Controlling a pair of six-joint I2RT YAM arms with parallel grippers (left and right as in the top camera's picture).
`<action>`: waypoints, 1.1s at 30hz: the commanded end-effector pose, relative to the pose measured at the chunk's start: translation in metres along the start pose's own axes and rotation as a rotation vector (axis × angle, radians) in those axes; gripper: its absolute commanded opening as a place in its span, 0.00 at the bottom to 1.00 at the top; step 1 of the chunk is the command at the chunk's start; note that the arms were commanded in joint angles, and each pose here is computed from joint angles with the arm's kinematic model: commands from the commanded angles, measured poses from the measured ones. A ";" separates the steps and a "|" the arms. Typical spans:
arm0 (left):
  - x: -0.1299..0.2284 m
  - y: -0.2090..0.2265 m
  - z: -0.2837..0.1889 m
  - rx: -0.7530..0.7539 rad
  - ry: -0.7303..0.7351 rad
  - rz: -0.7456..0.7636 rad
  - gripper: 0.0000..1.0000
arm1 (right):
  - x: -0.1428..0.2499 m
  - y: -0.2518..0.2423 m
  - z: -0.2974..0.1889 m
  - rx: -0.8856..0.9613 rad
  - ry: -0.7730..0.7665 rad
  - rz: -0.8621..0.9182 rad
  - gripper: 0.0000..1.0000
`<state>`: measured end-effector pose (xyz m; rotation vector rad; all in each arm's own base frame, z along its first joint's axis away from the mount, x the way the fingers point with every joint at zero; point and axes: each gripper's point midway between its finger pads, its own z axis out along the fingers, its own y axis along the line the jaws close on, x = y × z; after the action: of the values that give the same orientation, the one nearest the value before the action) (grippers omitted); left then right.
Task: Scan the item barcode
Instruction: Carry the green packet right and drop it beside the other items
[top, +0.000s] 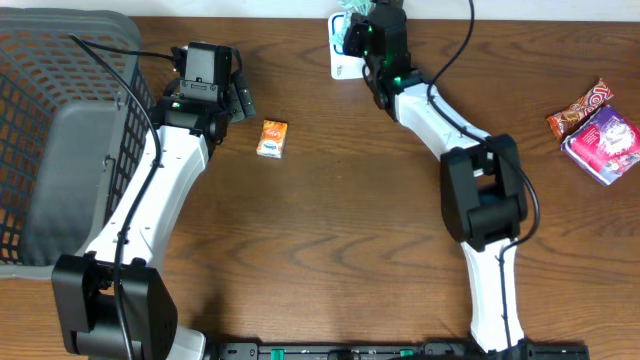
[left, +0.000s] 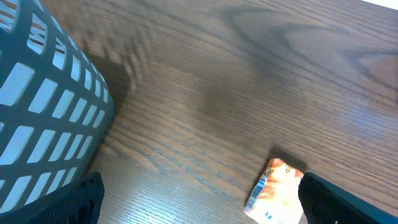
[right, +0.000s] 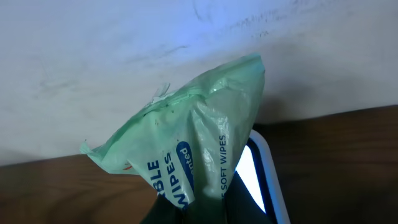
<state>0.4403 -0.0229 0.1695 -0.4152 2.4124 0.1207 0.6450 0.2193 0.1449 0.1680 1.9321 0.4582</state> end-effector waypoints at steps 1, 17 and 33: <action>0.000 0.003 0.001 -0.009 -0.001 -0.011 0.99 | -0.008 0.001 0.006 0.021 -0.034 -0.046 0.01; 0.000 0.003 0.001 -0.009 -0.001 -0.011 0.99 | -0.085 -0.084 -0.019 0.225 0.011 -0.013 0.01; 0.000 0.003 0.001 -0.009 -0.001 -0.011 0.99 | -0.073 -0.376 -0.163 0.879 0.351 0.080 0.01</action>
<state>0.4403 -0.0229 0.1695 -0.4152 2.4124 0.1207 0.5653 -0.1741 0.0853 0.7719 2.4053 -0.3978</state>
